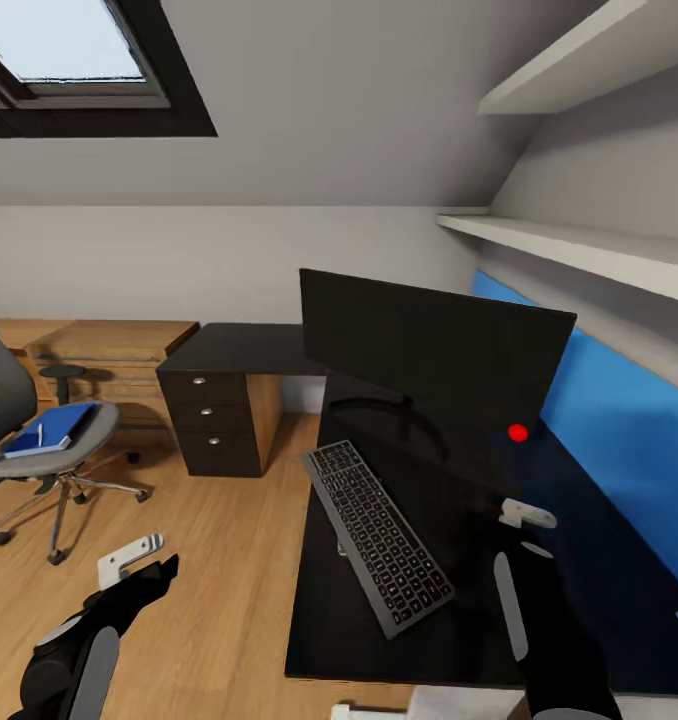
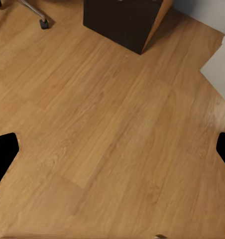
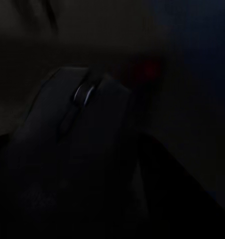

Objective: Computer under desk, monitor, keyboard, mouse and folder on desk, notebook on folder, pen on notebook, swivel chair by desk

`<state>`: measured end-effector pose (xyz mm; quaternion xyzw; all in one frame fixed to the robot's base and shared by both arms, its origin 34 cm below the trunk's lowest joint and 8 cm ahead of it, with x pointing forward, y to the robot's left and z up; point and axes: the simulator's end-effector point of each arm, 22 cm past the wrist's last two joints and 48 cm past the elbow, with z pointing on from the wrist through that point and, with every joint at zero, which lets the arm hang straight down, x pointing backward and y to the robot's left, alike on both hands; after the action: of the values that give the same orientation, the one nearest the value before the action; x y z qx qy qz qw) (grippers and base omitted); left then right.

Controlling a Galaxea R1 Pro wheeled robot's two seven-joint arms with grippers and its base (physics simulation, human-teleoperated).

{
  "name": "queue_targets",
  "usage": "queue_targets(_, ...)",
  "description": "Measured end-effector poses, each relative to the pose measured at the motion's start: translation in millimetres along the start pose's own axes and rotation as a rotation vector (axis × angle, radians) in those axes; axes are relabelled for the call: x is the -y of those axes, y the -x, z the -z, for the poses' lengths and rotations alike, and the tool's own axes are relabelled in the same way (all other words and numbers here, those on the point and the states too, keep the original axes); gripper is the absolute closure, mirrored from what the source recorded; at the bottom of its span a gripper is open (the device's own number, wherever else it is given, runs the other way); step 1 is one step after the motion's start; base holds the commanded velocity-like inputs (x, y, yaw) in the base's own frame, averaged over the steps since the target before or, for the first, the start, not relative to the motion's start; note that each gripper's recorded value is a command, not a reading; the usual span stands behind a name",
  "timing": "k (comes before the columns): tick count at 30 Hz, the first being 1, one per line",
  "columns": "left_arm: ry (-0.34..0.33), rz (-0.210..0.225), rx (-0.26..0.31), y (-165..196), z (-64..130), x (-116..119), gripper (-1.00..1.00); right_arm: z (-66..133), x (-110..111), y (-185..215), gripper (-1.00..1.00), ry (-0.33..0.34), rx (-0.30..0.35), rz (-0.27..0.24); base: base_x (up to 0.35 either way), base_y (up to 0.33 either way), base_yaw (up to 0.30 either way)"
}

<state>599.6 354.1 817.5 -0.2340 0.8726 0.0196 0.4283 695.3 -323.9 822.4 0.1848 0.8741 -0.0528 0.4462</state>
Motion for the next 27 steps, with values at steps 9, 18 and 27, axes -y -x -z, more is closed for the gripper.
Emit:
queue_targets(9,-0.010,-0.007,-0.003,-1.3,0.3,4.5,-1.00,0.7,-6.5,0.0,1.00,0.011,0.004,0.010,-0.032,0.128,0.272)
queue_targets(18,-0.011,-0.008,-0.005,-2.3,0.4,4.8,-1.00,3.5,-25.3,0.1,1.00,0.044,0.011,0.045,0.094,0.104,0.278)
queue_targets(27,-0.011,-0.007,-0.004,-1.9,0.6,5.0,-1.00,5.0,-27.9,-2.2,1.00,0.049,0.012,0.055,0.218,0.257,0.259)
